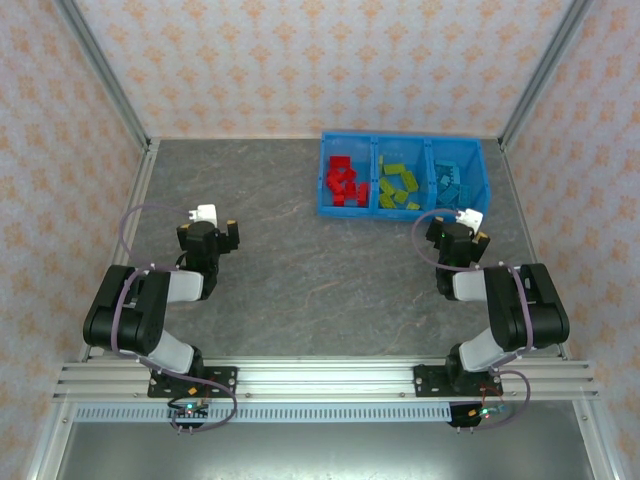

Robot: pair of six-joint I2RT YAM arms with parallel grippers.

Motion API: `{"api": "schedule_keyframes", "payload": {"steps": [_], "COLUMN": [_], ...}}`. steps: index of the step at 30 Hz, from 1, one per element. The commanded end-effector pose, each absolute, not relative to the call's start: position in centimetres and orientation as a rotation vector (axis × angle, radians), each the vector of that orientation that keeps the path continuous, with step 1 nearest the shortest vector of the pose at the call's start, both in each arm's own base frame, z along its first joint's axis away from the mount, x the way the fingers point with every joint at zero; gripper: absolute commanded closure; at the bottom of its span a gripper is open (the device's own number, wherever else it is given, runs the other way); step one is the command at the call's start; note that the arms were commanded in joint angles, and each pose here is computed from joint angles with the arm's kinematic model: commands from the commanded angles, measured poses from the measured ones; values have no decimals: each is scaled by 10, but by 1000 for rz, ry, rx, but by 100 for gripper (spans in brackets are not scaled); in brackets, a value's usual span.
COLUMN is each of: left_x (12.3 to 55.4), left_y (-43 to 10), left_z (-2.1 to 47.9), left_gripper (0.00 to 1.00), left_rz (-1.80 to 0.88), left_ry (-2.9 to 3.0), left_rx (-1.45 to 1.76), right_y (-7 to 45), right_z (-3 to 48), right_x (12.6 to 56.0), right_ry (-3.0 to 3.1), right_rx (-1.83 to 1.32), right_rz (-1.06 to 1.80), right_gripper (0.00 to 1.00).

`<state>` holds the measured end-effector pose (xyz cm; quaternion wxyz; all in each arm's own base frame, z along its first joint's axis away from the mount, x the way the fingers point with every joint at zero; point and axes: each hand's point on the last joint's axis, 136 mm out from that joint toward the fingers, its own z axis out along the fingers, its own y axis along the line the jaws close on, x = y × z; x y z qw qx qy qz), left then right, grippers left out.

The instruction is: Sort the legos into containers by color

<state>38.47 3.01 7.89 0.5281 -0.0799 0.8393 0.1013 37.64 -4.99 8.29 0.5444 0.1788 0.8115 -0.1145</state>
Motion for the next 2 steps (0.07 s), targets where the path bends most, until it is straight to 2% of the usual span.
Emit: {"api": "schedule_keyframes", "payload": {"steps": [1,2], "left_x": [391,392], "left_y": [31,30], "left_z": [95,96], "left_gripper": [0,0], "left_rz": [225,223], "left_ry": [1960,1958], "left_rx": [-208,-208], "right_y": [-48,-47], "right_z": [94,95], "right_x": [383,383], "right_ry": [1884,1884], "right_rx": [424,423], "right_rz": [-248,-247], "right_gripper": [1,1]}}
